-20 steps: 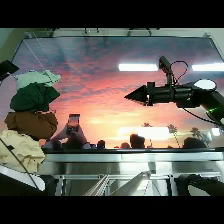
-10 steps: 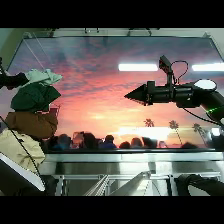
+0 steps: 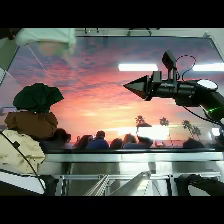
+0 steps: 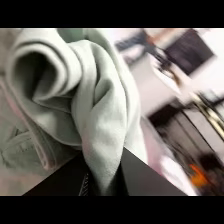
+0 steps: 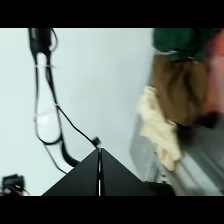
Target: Fold the shirts.
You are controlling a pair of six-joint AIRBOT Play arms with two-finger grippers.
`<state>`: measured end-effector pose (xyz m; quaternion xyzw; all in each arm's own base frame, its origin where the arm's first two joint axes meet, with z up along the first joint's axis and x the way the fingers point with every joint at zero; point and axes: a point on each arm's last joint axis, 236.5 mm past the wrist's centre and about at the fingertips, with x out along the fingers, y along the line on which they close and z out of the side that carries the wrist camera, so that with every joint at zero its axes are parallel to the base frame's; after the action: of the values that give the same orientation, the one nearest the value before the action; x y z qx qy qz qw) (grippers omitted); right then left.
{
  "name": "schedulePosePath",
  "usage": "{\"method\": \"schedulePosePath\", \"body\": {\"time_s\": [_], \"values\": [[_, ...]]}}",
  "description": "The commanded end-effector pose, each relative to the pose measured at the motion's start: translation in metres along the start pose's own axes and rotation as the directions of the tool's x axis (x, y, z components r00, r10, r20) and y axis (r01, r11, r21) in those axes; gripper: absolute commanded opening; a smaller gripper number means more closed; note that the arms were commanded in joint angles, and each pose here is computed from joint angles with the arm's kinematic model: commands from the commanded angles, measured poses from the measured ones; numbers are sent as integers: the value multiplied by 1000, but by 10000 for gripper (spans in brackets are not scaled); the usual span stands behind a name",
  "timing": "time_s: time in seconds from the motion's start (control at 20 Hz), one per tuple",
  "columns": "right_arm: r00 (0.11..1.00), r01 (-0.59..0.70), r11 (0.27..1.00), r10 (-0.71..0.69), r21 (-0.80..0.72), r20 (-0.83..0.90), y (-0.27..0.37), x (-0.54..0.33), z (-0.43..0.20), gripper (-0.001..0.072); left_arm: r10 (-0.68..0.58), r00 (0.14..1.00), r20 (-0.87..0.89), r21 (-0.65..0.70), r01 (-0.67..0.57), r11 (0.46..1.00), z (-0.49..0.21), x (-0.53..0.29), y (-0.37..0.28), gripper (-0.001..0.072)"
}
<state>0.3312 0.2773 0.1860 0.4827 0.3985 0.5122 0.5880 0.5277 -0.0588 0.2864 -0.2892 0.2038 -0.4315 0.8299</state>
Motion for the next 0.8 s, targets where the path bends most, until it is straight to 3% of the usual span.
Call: {"method": "schedulePosePath", "body": {"time_s": [0.0, 0.1, 0.25, 0.4, 0.55, 0.6, 0.7, 0.75], "values": [[984, -169, 985, 170, 26, -54, 40, -5, -12, 23, -199, 933, -301, -28, 199, 979, -72, 28, -116, 27], [971, -213, 977, 209, -26, -111, 49, -13, -24, 23, -106, 871, -480, -22, 109, 994, -125, 57, -116, 27], [969, -219, 975, 213, -35, -128, 49, -34, -23, 22, 116, 787, -606, 82, -83, 993, -180, 90, -83, 27], [993, -76, 995, 69, -68, -93, 17, -64, -10, 22, 206, 731, -651, 121, -168, 978, -228, 115, -52, 30], [991, 105, 992, -110, -74, -70, -26, -96, -3, 23, 223, 718, -659, 102, -208, 973, -257, 128, -34, 606], [989, 131, 989, -135, -68, -54, -34, -101, 1, 23, 230, 724, -650, 99, -220, 970, -258, 130, -29, 717], [987, 159, 986, -161, -51, -25, -46, -103, 10, 38, 246, 724, -645, 95, -244, 965, -253, 123, -18, 717], [986, 162, 986, -163, -38, -32, -51, -101, 10, 204, 264, 707, -656, 99, -265, 959, -252, 113, -9, 715]]}}
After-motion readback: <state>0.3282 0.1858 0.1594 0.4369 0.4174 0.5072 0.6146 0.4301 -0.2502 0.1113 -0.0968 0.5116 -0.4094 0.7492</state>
